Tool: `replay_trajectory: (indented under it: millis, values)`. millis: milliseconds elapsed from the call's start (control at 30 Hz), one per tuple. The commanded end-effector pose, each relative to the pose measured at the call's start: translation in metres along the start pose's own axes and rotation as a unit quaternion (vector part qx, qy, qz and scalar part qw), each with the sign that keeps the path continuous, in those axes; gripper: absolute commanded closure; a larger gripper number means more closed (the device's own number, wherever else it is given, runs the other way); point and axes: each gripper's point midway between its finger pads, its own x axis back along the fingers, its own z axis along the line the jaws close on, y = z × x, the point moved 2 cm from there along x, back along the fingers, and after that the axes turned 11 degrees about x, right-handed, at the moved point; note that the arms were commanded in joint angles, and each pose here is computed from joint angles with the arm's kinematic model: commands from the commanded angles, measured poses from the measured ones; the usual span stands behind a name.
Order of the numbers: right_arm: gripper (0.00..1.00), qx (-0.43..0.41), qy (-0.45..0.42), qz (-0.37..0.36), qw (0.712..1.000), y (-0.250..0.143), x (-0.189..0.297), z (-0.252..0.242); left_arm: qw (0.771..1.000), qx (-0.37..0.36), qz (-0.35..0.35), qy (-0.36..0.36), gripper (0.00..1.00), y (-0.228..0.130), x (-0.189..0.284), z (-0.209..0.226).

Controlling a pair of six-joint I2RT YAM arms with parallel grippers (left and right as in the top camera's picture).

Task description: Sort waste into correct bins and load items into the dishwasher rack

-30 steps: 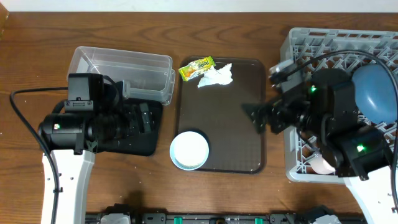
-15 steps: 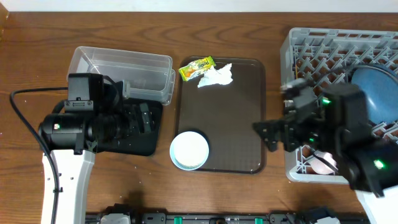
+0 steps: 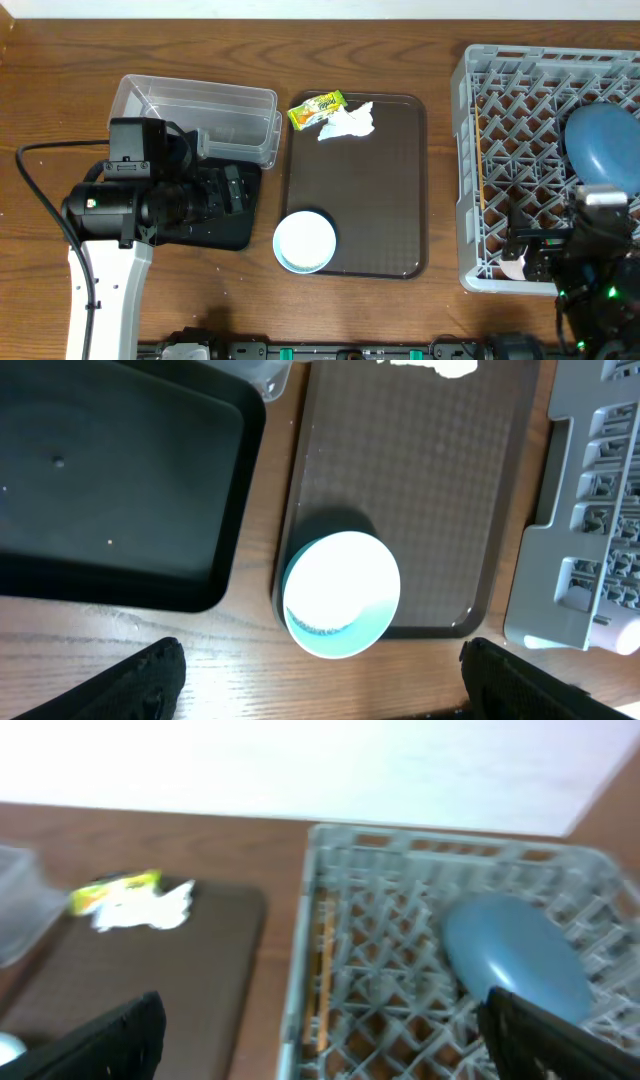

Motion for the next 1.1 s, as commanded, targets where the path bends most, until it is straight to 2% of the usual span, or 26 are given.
replay_trajectory:
  millis: [0, 333, 567, 1067]
  values:
    - [0.01, -0.002, -0.047, -0.013, 0.999, -0.031, -0.010, -0.009, 1.000, -0.011, -0.008, 0.003, 0.10, 0.002, 0.004, -0.001]
    - [0.01, -0.006, -0.052, -0.150, 0.987, -0.098, -0.061, 0.013, 1.000, -0.011, -0.008, 0.003, 0.10, 0.002, 0.004, -0.001]
    - [0.01, -0.007, -0.053, -0.160, 0.986, -0.132, -0.095, 0.021, 1.000, -0.011, -0.008, 0.003, 0.10, 0.002, 0.004, -0.001]
    - [0.01, -0.009, -0.049, -0.143, 0.989, -0.139, -0.097, 0.023, 1.000, -0.011, -0.008, 0.003, 0.10, 0.002, 0.004, -0.001]
